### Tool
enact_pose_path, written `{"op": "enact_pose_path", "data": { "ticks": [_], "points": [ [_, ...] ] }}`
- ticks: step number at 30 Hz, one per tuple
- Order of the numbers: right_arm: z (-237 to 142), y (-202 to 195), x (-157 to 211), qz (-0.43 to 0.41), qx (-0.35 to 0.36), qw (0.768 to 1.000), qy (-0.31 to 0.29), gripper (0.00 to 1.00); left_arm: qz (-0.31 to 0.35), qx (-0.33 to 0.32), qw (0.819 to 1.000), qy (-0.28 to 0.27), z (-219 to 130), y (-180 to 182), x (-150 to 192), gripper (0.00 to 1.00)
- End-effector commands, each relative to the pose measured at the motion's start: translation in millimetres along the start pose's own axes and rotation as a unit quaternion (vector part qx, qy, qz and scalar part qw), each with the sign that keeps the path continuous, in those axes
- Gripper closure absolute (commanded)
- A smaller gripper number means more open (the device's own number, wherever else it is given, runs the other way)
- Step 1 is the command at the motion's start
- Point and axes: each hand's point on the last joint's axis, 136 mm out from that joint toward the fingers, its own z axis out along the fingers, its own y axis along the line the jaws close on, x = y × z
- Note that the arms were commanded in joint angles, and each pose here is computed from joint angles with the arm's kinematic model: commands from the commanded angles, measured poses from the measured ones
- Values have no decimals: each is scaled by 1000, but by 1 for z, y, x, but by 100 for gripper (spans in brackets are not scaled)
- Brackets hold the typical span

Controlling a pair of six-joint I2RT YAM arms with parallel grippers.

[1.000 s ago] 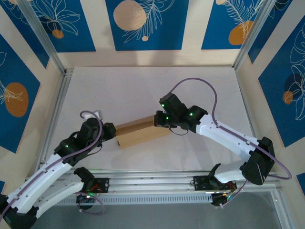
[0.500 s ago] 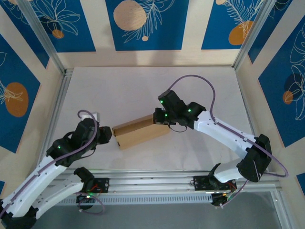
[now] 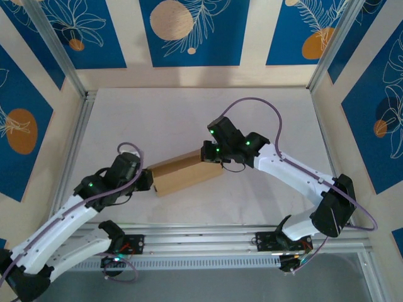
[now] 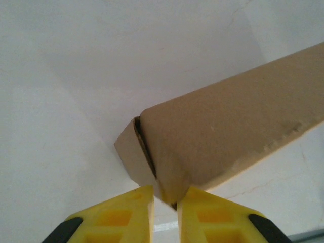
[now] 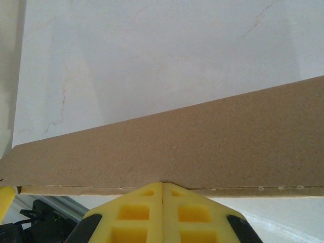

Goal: Fold the paper box

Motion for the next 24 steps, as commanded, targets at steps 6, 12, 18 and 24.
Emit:
{"op": "enact_pose_path", "data": {
  "ticks": [6, 12, 18, 24],
  "points": [
    [-2, -4, 11, -9, 6, 1000, 27, 98, 25, -44, 998, -31, 2, 10, -15, 87],
    [0, -7, 10, -8, 6, 1000, 30, 98, 33, -51, 997, -40, -3, 13, -19, 84],
    [4, -8, 11, -6, 4, 999, 35, 98, 47, -58, 995, -60, -9, 15, -27, 74],
    [6, -8, 11, -3, 1, 999, 38, 98, 65, -61, 993, -73, -7, 12, -35, 83]
  ]
}}
